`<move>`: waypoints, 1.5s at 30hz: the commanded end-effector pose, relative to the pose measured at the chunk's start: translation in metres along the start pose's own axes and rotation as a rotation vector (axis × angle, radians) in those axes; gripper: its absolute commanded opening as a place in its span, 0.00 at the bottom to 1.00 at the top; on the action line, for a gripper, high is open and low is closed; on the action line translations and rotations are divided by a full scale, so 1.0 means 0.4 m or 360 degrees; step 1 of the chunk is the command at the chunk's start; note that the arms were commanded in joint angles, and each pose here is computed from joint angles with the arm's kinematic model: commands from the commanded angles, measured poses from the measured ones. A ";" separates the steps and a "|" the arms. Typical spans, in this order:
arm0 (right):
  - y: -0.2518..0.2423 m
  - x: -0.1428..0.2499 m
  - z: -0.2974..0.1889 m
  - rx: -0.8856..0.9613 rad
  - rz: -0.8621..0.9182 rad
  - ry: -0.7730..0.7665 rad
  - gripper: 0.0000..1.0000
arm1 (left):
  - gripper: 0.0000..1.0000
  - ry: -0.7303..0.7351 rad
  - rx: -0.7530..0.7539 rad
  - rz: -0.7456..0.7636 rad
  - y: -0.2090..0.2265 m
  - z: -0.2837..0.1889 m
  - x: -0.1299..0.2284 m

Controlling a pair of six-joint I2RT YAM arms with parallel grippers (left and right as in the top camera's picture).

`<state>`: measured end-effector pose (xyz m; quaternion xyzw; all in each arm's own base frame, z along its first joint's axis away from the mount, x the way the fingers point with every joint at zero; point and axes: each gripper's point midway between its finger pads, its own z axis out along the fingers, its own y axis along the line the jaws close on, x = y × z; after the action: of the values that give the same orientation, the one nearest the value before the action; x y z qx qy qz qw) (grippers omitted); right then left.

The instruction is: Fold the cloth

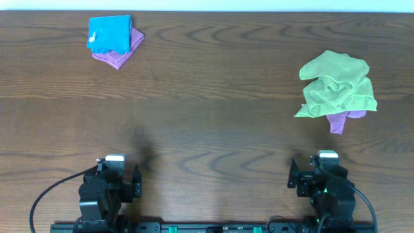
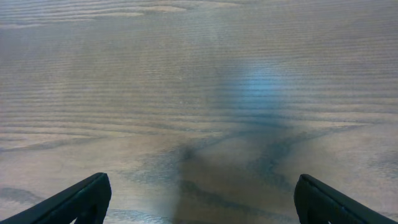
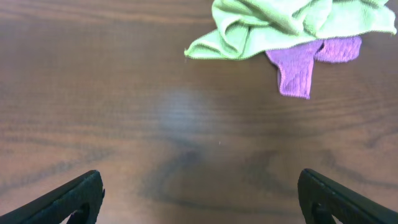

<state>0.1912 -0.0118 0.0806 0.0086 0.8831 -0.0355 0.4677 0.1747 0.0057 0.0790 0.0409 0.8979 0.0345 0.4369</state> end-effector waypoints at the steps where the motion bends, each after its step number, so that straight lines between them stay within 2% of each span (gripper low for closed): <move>1: -0.002 -0.018 -0.001 0.0001 0.0096 -0.0042 0.99 | 0.95 0.0005 -0.0006 0.0030 0.001 0.001 0.005; 7: -0.028 -0.144 -0.051 0.0055 0.0225 0.0015 0.99 | 0.95 0.0005 -0.0006 0.0030 0.001 0.001 0.005; 12: -0.093 -0.349 -0.073 0.0174 0.0350 0.0116 0.99 | 0.95 0.0006 -0.0006 0.0030 0.001 0.001 0.005; 18: -0.153 -0.515 -0.031 0.0301 0.0380 0.0269 0.99 | 0.95 0.0005 -0.0006 0.0030 0.001 0.001 0.005; 22: -0.189 -0.572 0.048 0.0377 0.0377 0.0364 0.99 | 0.95 0.0005 -0.0006 0.0030 0.001 0.001 0.005; 28: -0.235 -0.541 0.212 0.0431 0.0337 0.0588 0.99 | 0.95 0.0005 -0.0006 0.0030 0.001 0.001 0.005; 31: -0.240 -0.513 0.270 0.0383 0.0095 0.0676 0.99 | 0.95 0.0005 -0.0006 0.0030 0.001 0.001 0.005; 33: -0.242 -0.501 0.299 0.0352 -0.0034 0.0711 0.99 | 0.95 0.0005 -0.0006 0.0030 0.001 0.001 0.005; 42: -0.327 -0.463 0.358 0.0513 -0.0111 0.0782 0.99 | 0.95 0.0005 -0.0006 0.0030 0.001 0.001 0.005; 45: -0.330 -0.436 0.411 0.0380 -0.0199 0.0806 0.99 | 0.95 0.0005 -0.0006 0.0030 0.001 0.001 0.005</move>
<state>0.4114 -0.1479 0.1482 0.0545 0.9560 -0.1727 0.2308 0.1748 0.0057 0.0789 0.0421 0.8977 0.0351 0.4372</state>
